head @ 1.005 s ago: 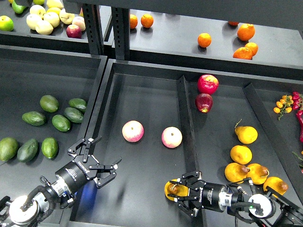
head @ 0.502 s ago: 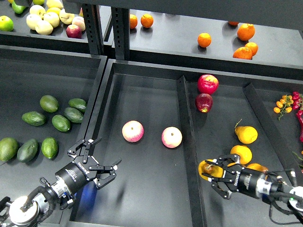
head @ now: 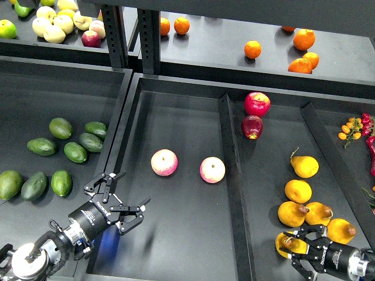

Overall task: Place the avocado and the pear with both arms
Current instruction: 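Carry the pear with the right gripper into the pear and orange bin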

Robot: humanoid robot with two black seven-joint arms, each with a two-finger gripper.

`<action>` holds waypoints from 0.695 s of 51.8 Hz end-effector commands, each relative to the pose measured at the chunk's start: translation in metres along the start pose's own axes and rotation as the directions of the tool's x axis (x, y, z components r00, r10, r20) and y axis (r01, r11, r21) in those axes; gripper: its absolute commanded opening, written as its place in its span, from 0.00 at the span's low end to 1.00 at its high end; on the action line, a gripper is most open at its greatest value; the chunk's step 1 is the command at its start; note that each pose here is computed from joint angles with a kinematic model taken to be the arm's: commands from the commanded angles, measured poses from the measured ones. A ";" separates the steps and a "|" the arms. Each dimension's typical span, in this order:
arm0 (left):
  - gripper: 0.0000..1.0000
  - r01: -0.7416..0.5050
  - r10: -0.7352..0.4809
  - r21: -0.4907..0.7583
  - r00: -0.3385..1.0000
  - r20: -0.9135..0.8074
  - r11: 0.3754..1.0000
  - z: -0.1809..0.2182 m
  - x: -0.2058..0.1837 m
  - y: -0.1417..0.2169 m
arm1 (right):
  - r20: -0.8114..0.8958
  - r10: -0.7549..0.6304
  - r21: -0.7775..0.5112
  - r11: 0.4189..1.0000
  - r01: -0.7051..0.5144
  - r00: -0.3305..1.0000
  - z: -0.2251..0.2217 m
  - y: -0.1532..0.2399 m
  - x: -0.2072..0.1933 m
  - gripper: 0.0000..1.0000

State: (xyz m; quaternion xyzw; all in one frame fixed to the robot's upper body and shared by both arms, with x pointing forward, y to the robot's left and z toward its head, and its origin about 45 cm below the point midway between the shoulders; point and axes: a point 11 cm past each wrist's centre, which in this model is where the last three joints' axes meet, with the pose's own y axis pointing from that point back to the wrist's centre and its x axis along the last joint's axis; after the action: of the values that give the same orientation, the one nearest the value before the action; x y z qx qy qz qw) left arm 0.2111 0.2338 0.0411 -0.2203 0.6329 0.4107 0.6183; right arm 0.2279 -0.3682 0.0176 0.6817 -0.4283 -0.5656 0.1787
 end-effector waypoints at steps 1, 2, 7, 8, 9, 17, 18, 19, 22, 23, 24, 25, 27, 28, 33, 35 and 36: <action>0.99 -0.001 0.001 0.000 1.000 0.000 1.000 0.000 0.000 0.000 | 0.025 0.044 0.006 0.999 -0.044 0.999 0.001 0.004 0.014 0.11; 0.99 -0.001 0.001 0.000 1.000 0.000 1.000 0.000 0.000 0.000 | 0.029 0.051 0.006 0.999 -0.051 0.998 0.002 0.005 0.016 0.11; 0.99 -0.001 0.001 0.000 1.000 0.000 1.000 0.000 0.000 0.000 | 0.034 0.062 0.005 0.998 -0.062 0.998 0.003 0.006 0.020 0.11; 0.99 -0.001 0.001 0.000 1.000 0.000 1.000 0.000 0.000 0.000 | 0.034 0.062 0.005 0.998 -0.062 0.998 0.003 0.006 0.020 0.12; 0.99 -0.002 0.002 0.000 1.000 -0.001 1.000 0.000 0.001 0.000 | 0.035 0.061 0.004 0.998 -0.062 0.997 0.004 0.005 0.020 0.12; 0.99 -0.002 0.002 0.000 1.000 -0.001 1.000 0.000 0.001 0.000 | 0.037 0.059 0.004 0.998 -0.060 0.998 0.004 0.004 0.019 0.14; 0.99 -0.002 0.002 0.000 1.000 -0.001 1.000 0.000 0.001 0.000 | 0.039 0.059 0.005 0.998 -0.059 0.998 0.004 0.003 0.019 0.15; 0.99 -0.002 0.002 0.000 1.000 -0.001 1.000 0.000 0.001 0.000 | 0.037 0.059 0.005 0.998 -0.059 0.998 0.004 0.003 0.019 0.15; 0.99 -0.002 0.002 0.000 1.000 -0.001 1.000 0.000 0.001 0.000 | 0.039 0.061 0.005 0.998 -0.061 0.997 0.003 0.003 0.019 0.16; 0.99 -0.002 0.002 0.000 1.000 -0.001 1.000 0.000 0.001 0.000 | 0.040 0.064 0.006 0.998 -0.064 0.997 0.003 0.003 0.020 0.16; 0.99 -0.002 0.002 0.000 1.000 -0.001 1.000 0.000 0.001 0.000 | 0.040 0.064 0.006 0.998 -0.064 0.997 0.003 0.004 0.020 0.17; 0.99 -0.002 0.002 0.000 1.000 -0.001 1.000 0.000 0.001 0.000 | 0.039 0.065 0.007 0.998 -0.065 0.997 0.003 0.004 0.020 0.17; 0.99 -0.002 0.002 0.000 1.000 -0.001 1.000 0.000 0.001 0.000 | 0.041 0.067 0.008 0.998 -0.067 0.997 0.003 0.004 0.021 0.18; 0.99 -0.002 0.002 0.000 1.000 -0.001 1.000 0.000 0.001 0.000 | 0.041 0.067 0.007 0.998 -0.068 0.997 0.003 0.004 0.021 0.18; 0.99 -0.002 0.002 0.000 1.000 -0.001 1.000 0.000 0.001 0.000 | 0.041 0.067 0.007 0.998 -0.068 0.997 0.003 0.004 0.021 0.21; 0.99 -0.002 0.002 0.000 1.000 -0.001 1.000 0.000 0.001 0.000 | 0.041 0.065 0.007 0.998 -0.066 0.997 0.003 0.003 0.020 0.23; 0.99 -0.002 0.002 0.000 1.000 -0.001 1.000 0.000 0.001 0.000 | 0.041 0.064 0.007 0.998 -0.064 0.997 0.003 0.002 0.020 0.24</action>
State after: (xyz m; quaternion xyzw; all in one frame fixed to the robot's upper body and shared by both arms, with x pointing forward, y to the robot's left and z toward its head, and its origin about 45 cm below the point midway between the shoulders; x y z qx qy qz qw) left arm 0.2104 0.2340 0.0405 -0.2199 0.6335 0.4113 0.6174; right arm 0.2241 -0.3863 0.0069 0.6565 -0.4567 -0.5709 0.1858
